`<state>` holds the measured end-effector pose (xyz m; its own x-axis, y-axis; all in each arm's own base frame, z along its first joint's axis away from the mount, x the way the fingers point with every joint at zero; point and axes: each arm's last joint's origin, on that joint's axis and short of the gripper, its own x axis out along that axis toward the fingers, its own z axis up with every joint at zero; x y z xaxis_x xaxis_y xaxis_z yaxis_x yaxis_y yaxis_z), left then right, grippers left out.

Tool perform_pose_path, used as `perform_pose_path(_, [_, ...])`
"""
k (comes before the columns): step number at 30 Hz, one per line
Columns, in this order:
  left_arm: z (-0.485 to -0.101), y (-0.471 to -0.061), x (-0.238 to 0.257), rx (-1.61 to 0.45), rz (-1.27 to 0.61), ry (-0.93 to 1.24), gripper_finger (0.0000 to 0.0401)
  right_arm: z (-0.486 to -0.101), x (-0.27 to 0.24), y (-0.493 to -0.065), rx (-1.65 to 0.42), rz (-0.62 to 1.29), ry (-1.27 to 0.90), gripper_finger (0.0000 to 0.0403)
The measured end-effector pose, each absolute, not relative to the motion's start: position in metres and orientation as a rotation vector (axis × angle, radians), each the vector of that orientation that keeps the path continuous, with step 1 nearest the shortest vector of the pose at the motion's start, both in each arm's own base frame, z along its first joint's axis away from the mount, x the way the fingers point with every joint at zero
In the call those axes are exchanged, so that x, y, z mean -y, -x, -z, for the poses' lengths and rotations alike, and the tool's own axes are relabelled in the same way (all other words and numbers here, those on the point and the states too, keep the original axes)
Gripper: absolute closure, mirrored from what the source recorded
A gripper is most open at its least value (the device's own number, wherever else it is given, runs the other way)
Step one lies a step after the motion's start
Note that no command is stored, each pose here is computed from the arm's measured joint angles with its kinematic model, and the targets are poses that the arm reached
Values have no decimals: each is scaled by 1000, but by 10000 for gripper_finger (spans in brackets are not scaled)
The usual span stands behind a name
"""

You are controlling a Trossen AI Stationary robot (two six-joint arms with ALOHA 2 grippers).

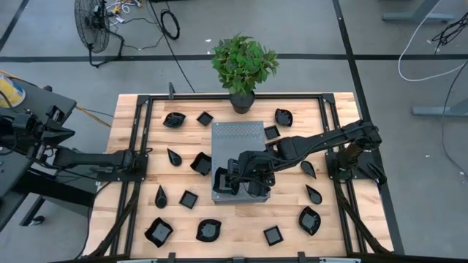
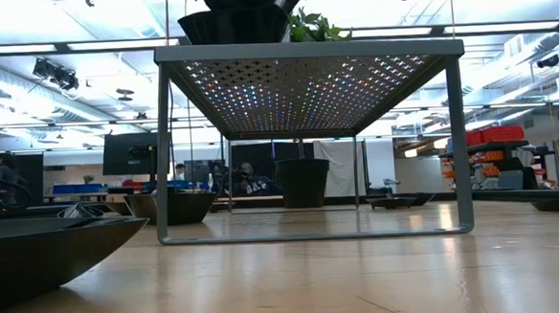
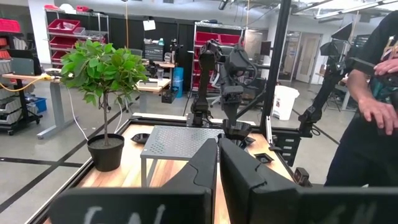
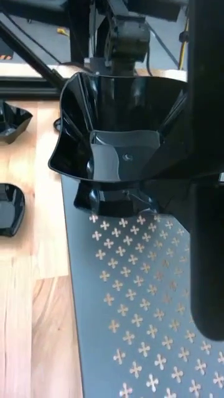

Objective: Pick & Place Mini shaped plates
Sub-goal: Stack the black bowl on top of the black bowl on the shelf

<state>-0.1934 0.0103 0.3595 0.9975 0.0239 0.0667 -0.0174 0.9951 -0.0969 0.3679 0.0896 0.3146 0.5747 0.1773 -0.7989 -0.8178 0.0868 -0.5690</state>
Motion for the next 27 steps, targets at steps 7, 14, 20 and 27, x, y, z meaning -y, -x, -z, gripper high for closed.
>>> perform_pose_path(7, [-360,193,-10,68,-21,96,378,-304,-89,-366,-662,-837,1272,403])
perform_pose_path(14, [-360,193,-10,68,-21,96,378,-305,-90,-369,-642,-807,1256,399])
perform_pose_path(20, [-360,193,-10,68,-21,96,378,-308,-90,-372,-616,-777,1239,376])
perform_pose_path(27, [-360,193,-10,67,-21,96,378,-308,-89,-372,-615,-771,1235,361])
